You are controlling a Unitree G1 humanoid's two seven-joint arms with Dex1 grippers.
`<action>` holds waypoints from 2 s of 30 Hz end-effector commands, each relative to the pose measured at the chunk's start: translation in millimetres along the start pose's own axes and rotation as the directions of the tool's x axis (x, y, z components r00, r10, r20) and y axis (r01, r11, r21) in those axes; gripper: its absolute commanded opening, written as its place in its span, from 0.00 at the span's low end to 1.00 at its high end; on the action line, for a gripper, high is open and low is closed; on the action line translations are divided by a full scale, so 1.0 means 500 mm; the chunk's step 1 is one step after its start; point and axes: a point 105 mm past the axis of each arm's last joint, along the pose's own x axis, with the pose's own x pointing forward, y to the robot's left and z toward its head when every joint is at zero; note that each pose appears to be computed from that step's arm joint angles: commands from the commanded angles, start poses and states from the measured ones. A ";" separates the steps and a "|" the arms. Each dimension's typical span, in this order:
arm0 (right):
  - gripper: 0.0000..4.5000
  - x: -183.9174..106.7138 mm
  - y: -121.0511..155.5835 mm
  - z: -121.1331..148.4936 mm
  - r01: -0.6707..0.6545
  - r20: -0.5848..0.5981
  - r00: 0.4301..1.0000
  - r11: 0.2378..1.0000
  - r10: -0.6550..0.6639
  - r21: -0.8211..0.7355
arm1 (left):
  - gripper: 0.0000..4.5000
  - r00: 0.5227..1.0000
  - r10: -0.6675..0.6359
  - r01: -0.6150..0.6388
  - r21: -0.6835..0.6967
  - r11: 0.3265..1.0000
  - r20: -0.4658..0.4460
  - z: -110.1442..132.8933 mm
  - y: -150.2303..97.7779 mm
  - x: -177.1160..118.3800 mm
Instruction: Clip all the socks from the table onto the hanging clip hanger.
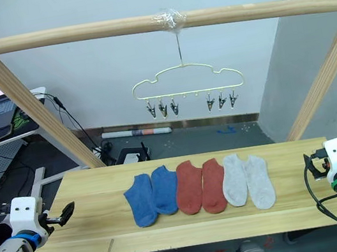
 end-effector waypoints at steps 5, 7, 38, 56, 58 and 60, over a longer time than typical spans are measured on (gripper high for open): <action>1.00 -0.002 -0.008 0.035 -0.015 0.056 0.998 1.000 0.016 -0.018 | 0.99 0.998 0.023 -0.025 0.019 1.000 0.064 0.046 0.031 -0.010; 1.00 0.001 -0.007 0.037 -0.012 0.060 0.998 1.000 0.013 -0.016 | 0.99 0.997 0.025 -0.026 0.013 1.000 0.071 0.049 0.032 -0.010; 1.00 -0.001 0.136 0.210 -0.473 0.320 0.814 0.873 0.484 -0.118 | 0.99 0.927 -0.112 0.114 0.017 0.993 0.359 0.229 -0.149 -0.079; 1.00 -0.089 0.314 0.408 -0.775 0.439 0.407 0.557 0.801 -0.297 | 0.91 0.791 -0.131 0.241 -0.109 0.964 0.598 0.401 -0.408 0.008; 1.00 -0.095 0.317 0.414 -0.782 0.437 0.398 0.547 0.807 -0.299 | 0.80 0.790 -0.128 0.246 -0.118 0.962 0.600 0.406 -0.423 0.018; 1.00 -0.098 0.316 0.420 -0.783 0.437 0.396 0.546 0.807 -0.299 | 0.67 0.790 -0.123 0.242 -0.121 0.963 0.600 0.408 -0.433 0.028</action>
